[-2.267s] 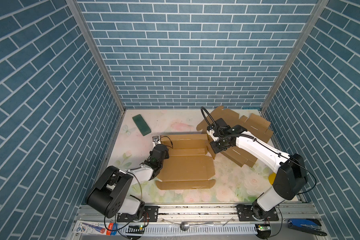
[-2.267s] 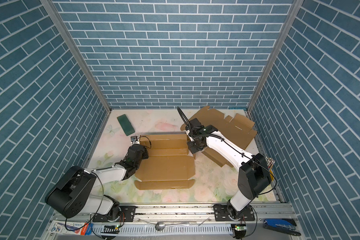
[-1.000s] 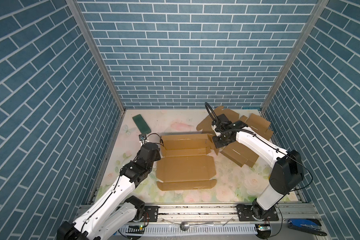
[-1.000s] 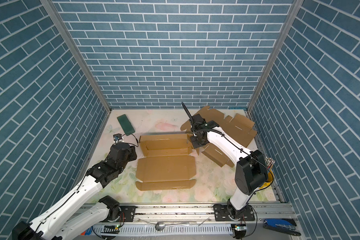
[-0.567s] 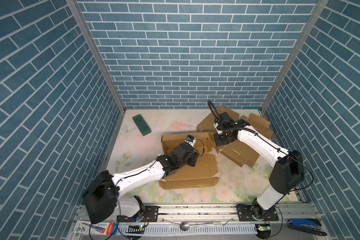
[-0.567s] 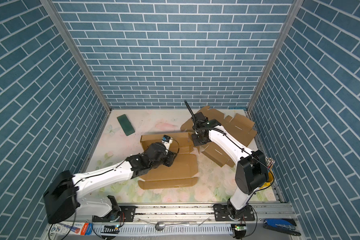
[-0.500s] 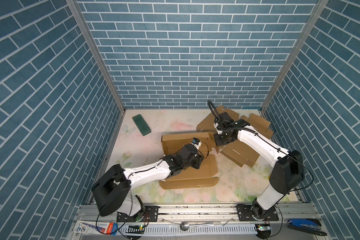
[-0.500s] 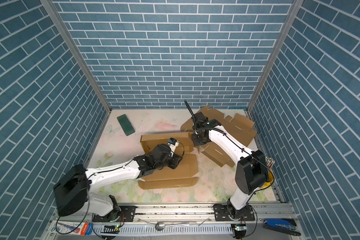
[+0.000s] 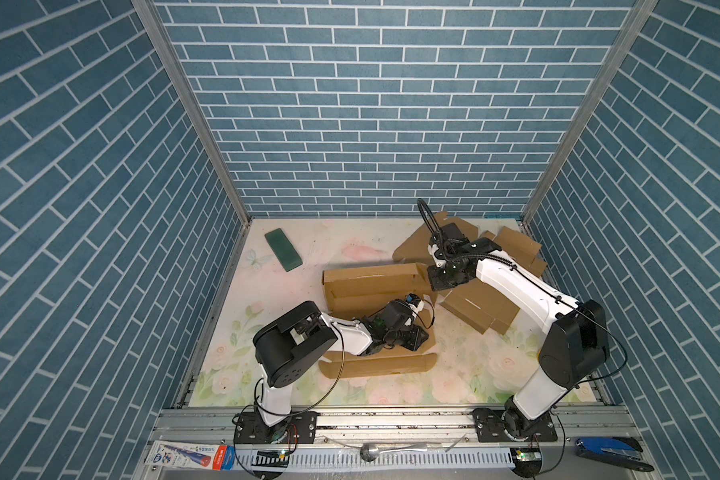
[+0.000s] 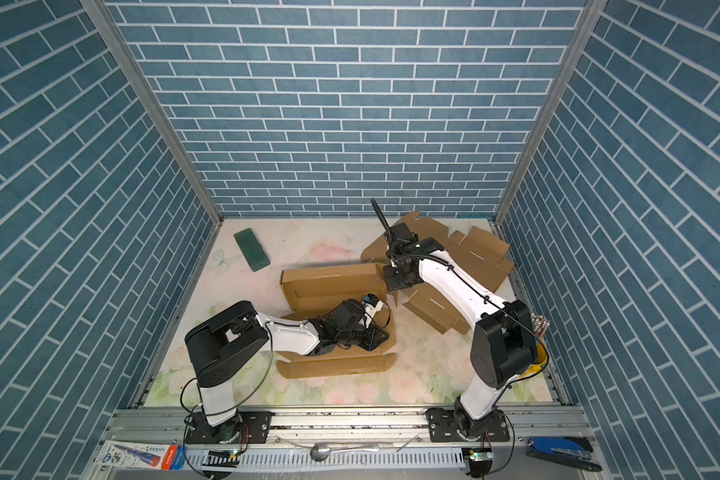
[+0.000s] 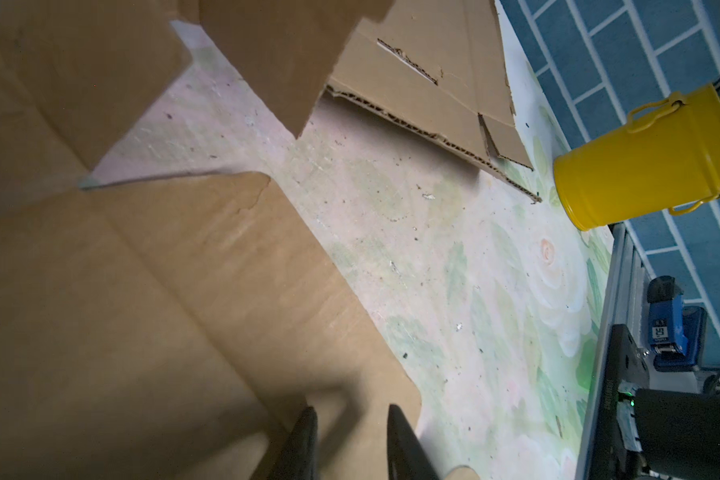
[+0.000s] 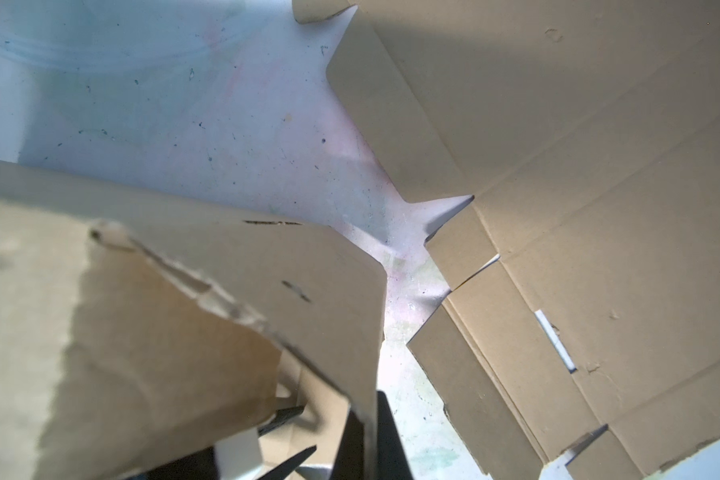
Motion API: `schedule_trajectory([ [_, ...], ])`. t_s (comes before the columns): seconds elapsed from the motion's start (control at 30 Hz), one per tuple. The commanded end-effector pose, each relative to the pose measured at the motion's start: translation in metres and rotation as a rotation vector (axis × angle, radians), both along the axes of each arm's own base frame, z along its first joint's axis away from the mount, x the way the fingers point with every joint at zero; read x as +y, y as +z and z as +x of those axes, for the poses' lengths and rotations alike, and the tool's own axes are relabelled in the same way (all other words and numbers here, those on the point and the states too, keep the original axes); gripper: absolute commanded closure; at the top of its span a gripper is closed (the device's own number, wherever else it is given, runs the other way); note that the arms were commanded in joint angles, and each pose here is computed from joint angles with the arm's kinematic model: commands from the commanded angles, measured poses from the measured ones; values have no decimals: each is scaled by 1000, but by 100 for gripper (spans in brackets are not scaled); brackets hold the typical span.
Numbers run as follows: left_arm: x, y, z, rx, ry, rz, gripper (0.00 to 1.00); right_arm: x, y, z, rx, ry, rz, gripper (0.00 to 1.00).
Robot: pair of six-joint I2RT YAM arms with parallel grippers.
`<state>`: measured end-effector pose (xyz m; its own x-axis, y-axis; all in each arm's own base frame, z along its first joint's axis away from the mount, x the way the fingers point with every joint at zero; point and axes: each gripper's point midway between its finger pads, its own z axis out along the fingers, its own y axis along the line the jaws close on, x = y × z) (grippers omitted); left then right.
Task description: Fold the paper box
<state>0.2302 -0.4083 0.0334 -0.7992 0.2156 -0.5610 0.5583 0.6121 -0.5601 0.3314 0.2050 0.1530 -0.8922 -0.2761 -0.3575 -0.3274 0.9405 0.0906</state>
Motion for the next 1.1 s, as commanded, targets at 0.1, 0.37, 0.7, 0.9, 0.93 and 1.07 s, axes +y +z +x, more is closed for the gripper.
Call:
schedule_trajectory([
  [0.1, 10, -22, 15, 71, 92, 35, 71, 4, 15, -6, 6, -21, 71, 100],
  [0.37, 16, -29, 16, 77, 104, 58, 71, 12, 18, -30, 72, 5, 150, 100],
  [0.7, 16, -27, 18, 70, 104, 52, 71, 24, -12, -52, 123, 6, 143, 100],
  [0.9, 16, -15, 18, 43, 92, 45, 71, 19, -27, -46, 102, -10, 93, 100],
  [0.93, 16, -9, 18, 32, 86, 42, 71, 18, -28, -46, 102, -8, 86, 100],
  [1.07, 21, 20, 15, -14, 61, 36, 70, 16, -30, -47, 107, 2, 69, 100],
])
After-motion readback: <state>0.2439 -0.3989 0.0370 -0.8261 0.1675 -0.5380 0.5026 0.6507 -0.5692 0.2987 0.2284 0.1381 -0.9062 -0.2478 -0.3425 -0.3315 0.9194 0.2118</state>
